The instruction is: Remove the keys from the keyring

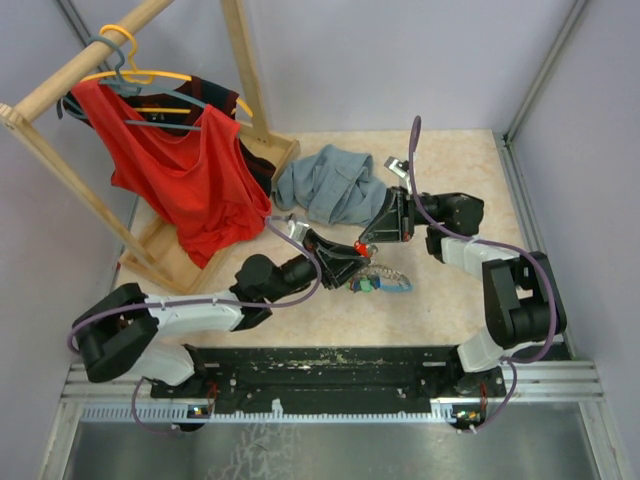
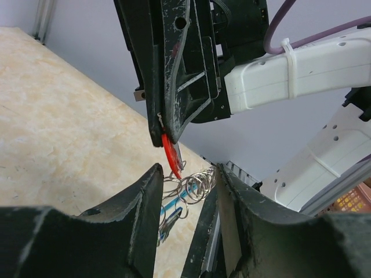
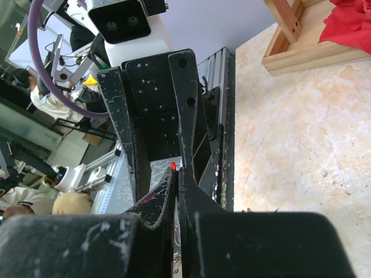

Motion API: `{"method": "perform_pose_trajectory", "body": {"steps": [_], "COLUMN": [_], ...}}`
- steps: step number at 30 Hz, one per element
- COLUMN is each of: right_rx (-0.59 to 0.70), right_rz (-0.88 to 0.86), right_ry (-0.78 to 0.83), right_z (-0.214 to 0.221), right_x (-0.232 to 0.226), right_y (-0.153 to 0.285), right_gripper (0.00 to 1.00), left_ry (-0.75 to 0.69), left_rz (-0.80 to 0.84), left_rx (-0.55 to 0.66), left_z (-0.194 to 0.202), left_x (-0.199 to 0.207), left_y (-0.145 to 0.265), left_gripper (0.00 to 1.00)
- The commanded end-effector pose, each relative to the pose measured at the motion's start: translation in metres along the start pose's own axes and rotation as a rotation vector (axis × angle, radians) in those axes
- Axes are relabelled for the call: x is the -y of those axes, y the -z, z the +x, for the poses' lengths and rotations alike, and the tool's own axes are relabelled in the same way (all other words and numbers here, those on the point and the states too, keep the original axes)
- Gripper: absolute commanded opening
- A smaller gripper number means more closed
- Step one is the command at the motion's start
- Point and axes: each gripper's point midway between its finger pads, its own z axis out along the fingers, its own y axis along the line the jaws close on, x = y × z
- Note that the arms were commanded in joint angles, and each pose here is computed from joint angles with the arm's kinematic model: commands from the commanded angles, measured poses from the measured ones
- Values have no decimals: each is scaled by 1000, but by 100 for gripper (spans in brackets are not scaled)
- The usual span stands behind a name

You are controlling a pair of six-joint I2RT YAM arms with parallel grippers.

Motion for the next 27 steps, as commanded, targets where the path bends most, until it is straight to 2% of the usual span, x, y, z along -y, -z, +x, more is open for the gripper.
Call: {"method": "perform_pose_trajectory", "body": {"steps": [1, 11, 15, 20, 24, 26, 27], "right_rx": [61, 69, 71, 69, 52, 43, 41], "right_rz": [-9, -9, -8, -8, -8, -9, -7], "right_ry": [207, 219, 225, 230, 248, 259, 265], "right_z": [-12, -13, -13, -13, -11, -12, -12], "right_x": [-15, -16, -16, -17, -18, -20, -22], "right_y": [-1, -1, -1, -1, 0, 0, 1], "right_gripper": [0, 0, 0, 0, 0, 7, 16], "left_ry": [-7, -26, -33, -51, -113, -132, -142], "left_rz": [-9, -69, -83, -81, -55, -24, -14], "left_rx": [37, -2, -15, -27, -41, -65, -77], "left_z": [-10, -1, 2, 7, 5, 6, 5], "left_x": [3, -9, -12, -15, -17, -18, -20], "left_y": [-14, -25, -25, -23, -19, -15, -14], "left_gripper": [45, 31, 29, 1, 0, 0, 0]}}
